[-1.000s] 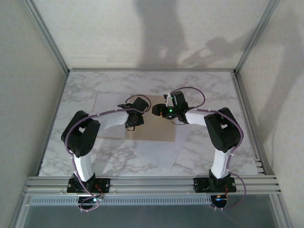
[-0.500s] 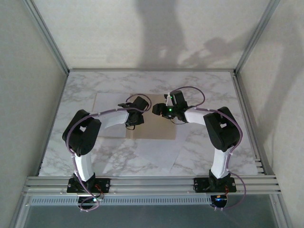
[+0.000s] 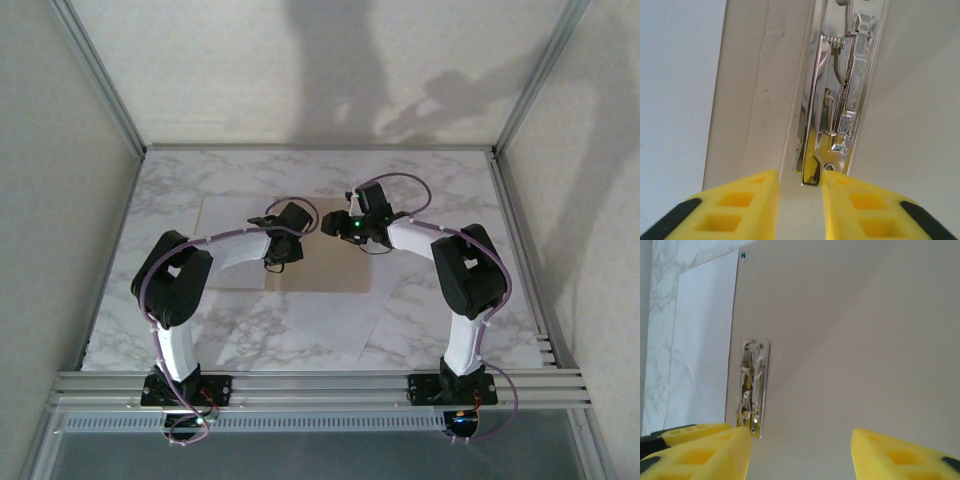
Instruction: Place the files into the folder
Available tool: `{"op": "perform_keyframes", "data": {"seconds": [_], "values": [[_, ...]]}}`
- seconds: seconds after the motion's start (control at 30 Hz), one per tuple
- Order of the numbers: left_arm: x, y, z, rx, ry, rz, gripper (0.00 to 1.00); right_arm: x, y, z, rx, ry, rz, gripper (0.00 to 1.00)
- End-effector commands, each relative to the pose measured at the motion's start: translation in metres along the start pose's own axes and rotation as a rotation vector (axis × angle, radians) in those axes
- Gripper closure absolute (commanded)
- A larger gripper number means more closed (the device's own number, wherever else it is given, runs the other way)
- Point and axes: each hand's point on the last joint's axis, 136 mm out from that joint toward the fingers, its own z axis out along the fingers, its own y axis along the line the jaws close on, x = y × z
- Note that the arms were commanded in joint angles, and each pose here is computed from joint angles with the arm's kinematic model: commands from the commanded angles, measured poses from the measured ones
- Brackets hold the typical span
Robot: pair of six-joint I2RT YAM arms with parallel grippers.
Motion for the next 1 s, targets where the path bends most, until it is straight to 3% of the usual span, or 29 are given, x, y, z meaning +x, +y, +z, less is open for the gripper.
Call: {"op": "perform_keyframes", "data": {"seconds": [0.0,0.6,0.97], "values": [[-0.012,-0.004,-0.008,0.033,-0.027,-0.014,0.66,-0.001,-0.014,-0.007,0.115,0.028,0.022,0.44],[-0.014,-0.003,0.001,0.037,-0.012,-0.012,0.83,0.012,-0.05,-0.002,0.278,0.078,0.062,0.5],[-0.012,-0.004,0.002,0.022,0.004,-0.004,0.78,0.021,-0.06,0.005,0.299,0.108,0.075,0.51]]}}
